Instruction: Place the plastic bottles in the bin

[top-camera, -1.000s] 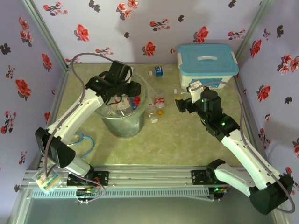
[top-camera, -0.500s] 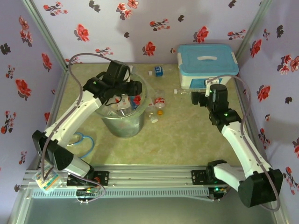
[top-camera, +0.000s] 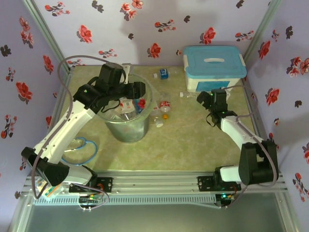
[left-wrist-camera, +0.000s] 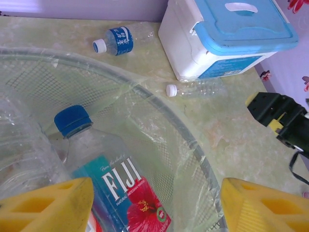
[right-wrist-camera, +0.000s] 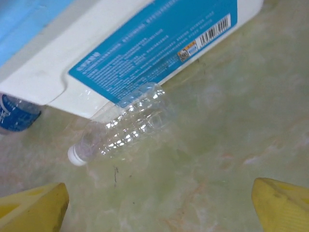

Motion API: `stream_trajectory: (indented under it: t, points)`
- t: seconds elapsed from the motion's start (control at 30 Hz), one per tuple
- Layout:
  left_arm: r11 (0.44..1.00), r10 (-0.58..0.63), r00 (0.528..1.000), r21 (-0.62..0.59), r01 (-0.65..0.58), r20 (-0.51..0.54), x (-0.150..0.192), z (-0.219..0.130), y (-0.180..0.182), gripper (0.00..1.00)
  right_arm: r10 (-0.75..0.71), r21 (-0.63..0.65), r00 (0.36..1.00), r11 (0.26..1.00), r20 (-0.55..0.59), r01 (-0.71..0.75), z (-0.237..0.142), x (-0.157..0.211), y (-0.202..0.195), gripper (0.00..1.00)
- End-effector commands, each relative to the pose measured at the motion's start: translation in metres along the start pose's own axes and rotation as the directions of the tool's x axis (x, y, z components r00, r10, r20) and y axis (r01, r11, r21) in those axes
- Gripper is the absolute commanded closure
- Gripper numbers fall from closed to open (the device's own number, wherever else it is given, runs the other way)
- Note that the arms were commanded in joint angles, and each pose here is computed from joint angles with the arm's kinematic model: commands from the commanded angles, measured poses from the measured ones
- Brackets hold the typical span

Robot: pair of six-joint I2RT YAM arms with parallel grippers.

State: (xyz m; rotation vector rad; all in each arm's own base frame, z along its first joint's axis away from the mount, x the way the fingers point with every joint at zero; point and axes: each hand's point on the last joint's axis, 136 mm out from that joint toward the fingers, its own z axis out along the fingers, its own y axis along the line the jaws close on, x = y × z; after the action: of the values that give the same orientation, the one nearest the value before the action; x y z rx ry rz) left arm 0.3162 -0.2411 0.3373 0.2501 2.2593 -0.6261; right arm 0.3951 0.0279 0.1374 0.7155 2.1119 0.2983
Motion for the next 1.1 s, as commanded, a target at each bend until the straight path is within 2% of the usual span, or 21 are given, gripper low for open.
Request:
stream_trajectory:
  t: [0.0, 0.17, 0.37, 0.6, 0.83, 1.07]
  points:
    - [1.0, 0.003, 1.0, 0.016, -0.003, 0.028, -0.001, -0.01, -0.002, 0.28, 0.235, -0.066, 0.966, 0.971, 0.107, -0.229, 0.01, -0.026, 0.01, 0.04]
    - [1.0, -0.009, 0.999, 0.015, 0.008, 0.043, 0.003, -0.013, 0.002, 0.25, 0.378, -0.078, 0.923, 0.925, 0.074, -0.373, 0.042, -0.016, 0.01, 0.09]
    - [1.0, -0.027, 0.997, 0.016, 0.026, 0.067, 0.006, -0.017, 0.008, 0.25, 0.481, -0.079, 0.877, 0.874, 0.003, -0.479, 0.08, -0.001, 0.016, 0.09]
    - [0.999, -0.04, 0.995, 0.006, 0.04, 0.094, 0.006, -0.024, 0.014, 0.25, 0.504, -0.069, 0.863, 0.861, -0.025, -0.505, 0.109, 0.008, 0.019, 0.08]
    - [0.999, -0.039, 0.992, -0.001, 0.039, 0.121, 0.001, -0.024, 0.018, 0.24, 0.508, -0.027, 0.861, 0.861, 0.014, -0.507, 0.133, 0.015, 0.006, 0.08]
    - [0.999, -0.051, 0.989, 0.002, 0.051, 0.139, -0.005, -0.025, 0.019, 0.24, 0.506, -0.012, 0.862, 0.863, 0.018, -0.506, 0.15, 0.016, 0.006, 0.13]
